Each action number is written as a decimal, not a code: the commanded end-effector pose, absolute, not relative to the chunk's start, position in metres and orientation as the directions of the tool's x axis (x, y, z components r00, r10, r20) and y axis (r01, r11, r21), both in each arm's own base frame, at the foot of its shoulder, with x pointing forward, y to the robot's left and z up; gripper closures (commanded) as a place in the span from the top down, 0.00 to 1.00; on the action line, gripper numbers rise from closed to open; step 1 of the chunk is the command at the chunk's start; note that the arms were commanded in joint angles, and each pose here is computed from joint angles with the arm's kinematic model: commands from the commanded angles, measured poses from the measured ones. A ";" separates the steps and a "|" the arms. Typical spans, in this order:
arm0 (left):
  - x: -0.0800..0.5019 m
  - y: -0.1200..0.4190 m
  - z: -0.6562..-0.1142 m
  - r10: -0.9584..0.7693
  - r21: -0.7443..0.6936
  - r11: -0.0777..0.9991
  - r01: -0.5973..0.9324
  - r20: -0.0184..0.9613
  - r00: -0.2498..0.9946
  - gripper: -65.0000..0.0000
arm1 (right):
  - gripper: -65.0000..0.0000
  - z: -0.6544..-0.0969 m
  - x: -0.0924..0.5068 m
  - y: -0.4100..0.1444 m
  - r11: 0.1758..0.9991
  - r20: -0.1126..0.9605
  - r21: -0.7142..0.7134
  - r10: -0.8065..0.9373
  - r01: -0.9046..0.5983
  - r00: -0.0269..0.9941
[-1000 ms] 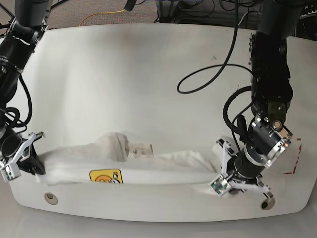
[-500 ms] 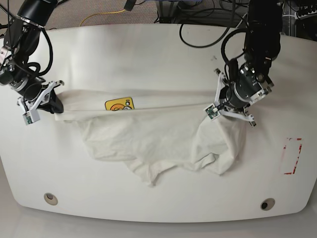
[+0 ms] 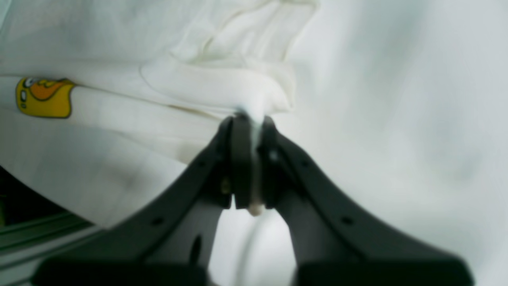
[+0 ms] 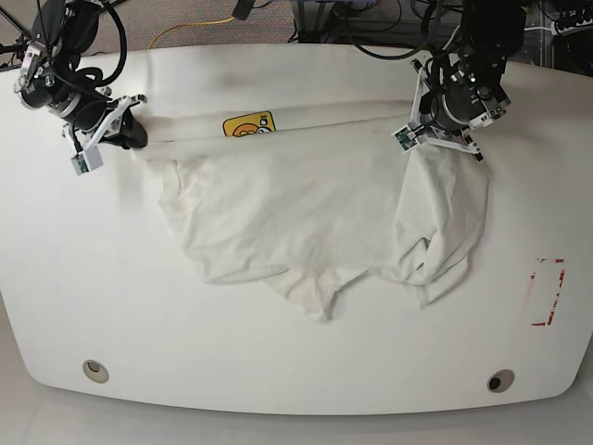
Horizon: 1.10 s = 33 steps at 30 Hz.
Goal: Fold the T-shirt properly
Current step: 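Lift the held edge with both grippers and lay it flat across the shirt, then open both grippers, move them to the shirt hem and grasp it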
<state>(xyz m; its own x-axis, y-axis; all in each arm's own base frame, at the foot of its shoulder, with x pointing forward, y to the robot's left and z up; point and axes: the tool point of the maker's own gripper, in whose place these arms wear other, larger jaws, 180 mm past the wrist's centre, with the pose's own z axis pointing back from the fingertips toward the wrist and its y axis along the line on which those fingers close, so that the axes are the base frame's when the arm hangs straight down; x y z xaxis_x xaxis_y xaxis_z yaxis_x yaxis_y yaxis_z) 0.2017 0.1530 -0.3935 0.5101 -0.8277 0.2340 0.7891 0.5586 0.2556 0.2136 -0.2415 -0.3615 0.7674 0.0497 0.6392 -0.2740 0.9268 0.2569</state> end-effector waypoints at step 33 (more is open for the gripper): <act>0.291 0.174 -0.301 -0.460 0.150 0.850 0.506 0.678 0.573 0.56 | 0.83 -0.337 0.321 -0.244 0.953 0.744 0.176 0.033 -0.245 0.667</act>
